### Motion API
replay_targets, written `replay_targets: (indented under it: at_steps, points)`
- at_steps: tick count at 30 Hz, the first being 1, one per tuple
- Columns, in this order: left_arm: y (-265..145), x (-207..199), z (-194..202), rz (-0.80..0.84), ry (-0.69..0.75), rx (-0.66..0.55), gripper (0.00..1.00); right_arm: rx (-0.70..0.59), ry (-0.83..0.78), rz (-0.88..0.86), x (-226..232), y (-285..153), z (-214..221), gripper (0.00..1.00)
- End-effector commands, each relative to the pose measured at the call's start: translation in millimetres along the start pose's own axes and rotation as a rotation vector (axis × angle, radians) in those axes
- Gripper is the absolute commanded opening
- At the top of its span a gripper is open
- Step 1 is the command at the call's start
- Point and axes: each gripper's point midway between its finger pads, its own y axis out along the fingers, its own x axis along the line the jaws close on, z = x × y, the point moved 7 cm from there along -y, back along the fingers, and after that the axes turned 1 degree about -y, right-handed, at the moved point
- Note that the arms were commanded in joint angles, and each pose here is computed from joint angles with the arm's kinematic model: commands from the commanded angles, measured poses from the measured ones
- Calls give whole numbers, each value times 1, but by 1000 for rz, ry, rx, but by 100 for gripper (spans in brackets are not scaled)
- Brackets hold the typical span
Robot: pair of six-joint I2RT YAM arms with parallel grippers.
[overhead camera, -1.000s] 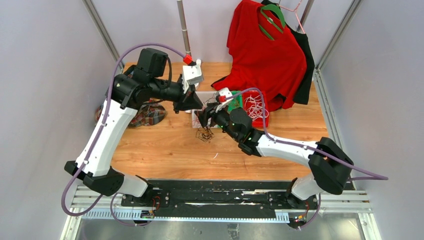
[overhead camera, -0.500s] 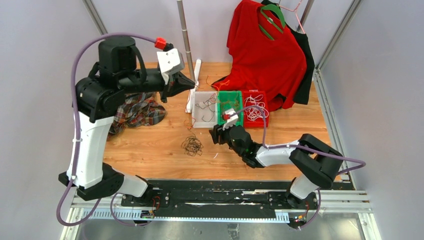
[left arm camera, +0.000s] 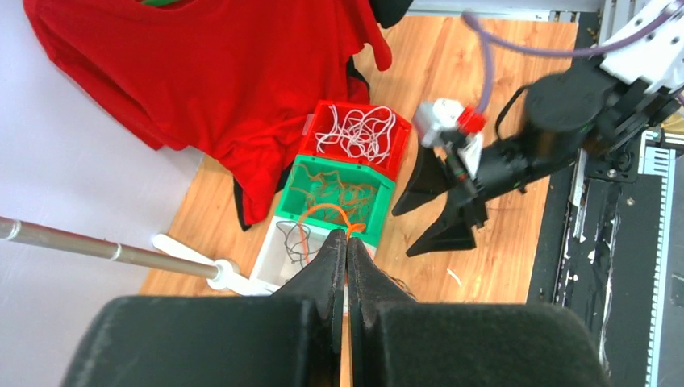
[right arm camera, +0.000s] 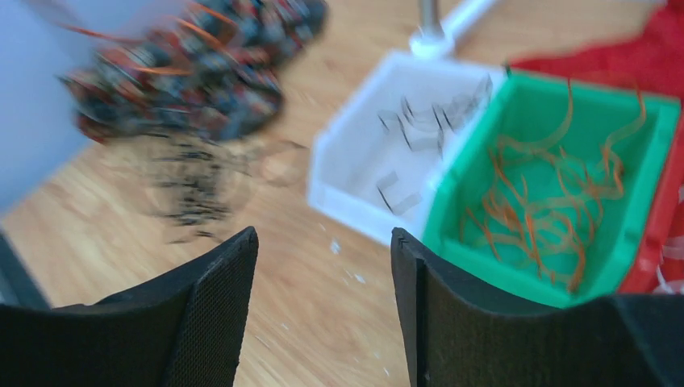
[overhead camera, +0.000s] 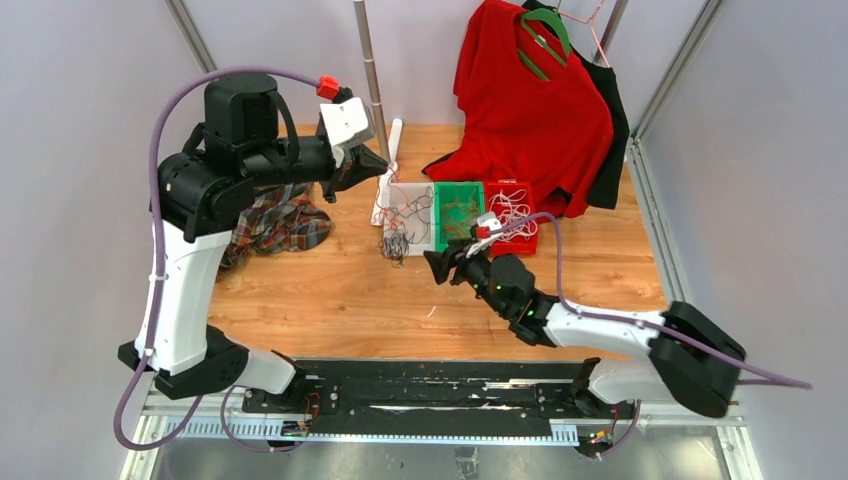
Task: Untangle the cables
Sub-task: Untie the cable.
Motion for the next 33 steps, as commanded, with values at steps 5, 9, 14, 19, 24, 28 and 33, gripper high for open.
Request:
replay_targets:
  at_steps: [5,9,14,19,24,28,33]
  points:
    - [2,0,2,-16,17,17,0,-184,-22,-241,47,-29,-95,62]
    - [3,-1,3,-19,19,24,0,-207,-41,-316,58,-33,-109,64]
    - [2,-4,0,-12,23,13,0,-179,-48,-385,70,-24,-105,68]
    - [0,-7,-3,-4,25,3,0,-167,-21,-456,84,-10,-93,68]
    - [-2,-9,-6,-2,28,-7,0,-178,-7,-495,95,2,-88,68]
    - [-2,-9,-5,-7,35,-3,0,-191,-4,-549,106,4,-90,69]
    - [-1,-10,-5,7,30,-7,0,-174,-9,-537,110,12,-87,69]
